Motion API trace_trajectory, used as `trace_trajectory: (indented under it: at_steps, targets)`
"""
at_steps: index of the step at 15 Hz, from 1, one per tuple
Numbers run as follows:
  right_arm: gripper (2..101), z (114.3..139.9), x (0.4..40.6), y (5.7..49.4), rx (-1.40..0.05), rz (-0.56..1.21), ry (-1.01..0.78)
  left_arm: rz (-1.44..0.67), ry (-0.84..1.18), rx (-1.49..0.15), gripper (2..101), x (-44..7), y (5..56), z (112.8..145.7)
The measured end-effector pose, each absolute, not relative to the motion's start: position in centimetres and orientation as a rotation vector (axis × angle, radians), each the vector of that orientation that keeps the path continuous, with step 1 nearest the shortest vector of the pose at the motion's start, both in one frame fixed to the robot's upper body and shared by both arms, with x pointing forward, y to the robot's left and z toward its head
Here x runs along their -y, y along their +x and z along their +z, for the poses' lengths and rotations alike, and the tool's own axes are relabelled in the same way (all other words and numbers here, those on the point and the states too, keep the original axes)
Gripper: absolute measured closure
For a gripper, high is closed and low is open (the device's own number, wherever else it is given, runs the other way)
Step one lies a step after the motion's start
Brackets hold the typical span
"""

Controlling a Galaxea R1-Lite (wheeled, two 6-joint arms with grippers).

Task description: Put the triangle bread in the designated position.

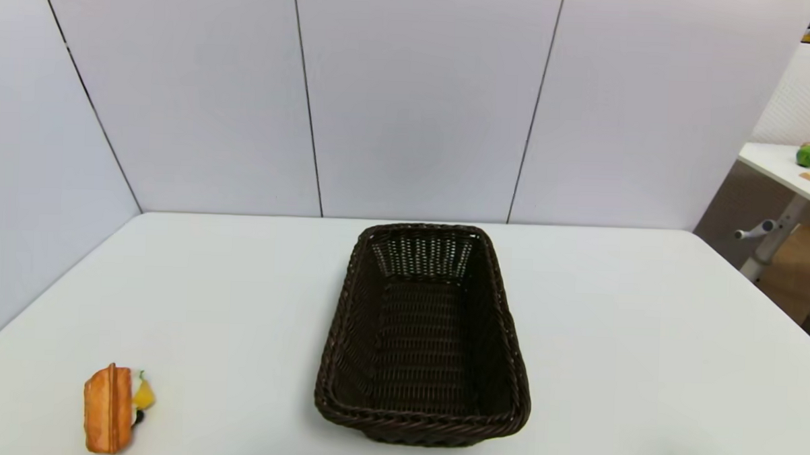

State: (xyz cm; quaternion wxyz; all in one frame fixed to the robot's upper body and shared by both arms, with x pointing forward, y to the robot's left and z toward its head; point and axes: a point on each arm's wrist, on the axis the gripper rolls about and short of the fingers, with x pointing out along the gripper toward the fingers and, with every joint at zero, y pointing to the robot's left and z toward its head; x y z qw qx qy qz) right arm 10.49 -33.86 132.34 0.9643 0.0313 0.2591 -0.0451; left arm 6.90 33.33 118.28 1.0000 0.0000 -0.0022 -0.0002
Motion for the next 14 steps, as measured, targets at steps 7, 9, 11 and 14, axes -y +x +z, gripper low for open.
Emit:
trace_trajectory:
  at_steps: [7, 9, 11, 14]
  targets:
    - [5.2, 120.8, 33.6, 8.3, -0.188, 0.028, -0.112, 0.0, 0.0, 0.004, 5.3, -33.3, 6.9, 118.3]
    - [5.2, 119.2, 33.6, 7.7, -0.117, 0.045, -0.124, 0.0, 0.0, 0.004, 5.3, -33.3, 6.9, 118.3]
    - [5.0, 118.5, 33.5, 7.3, -0.057, 0.04, -0.114, 0.0, 0.0, 0.004, 5.3, -33.3, 6.9, 118.3]
    - [5.0, 118.2, 33.6, 7.0, -0.018, 0.019, -0.04, 0.0, 0.0, 0.003, 5.3, -33.3, 6.9, 118.3]
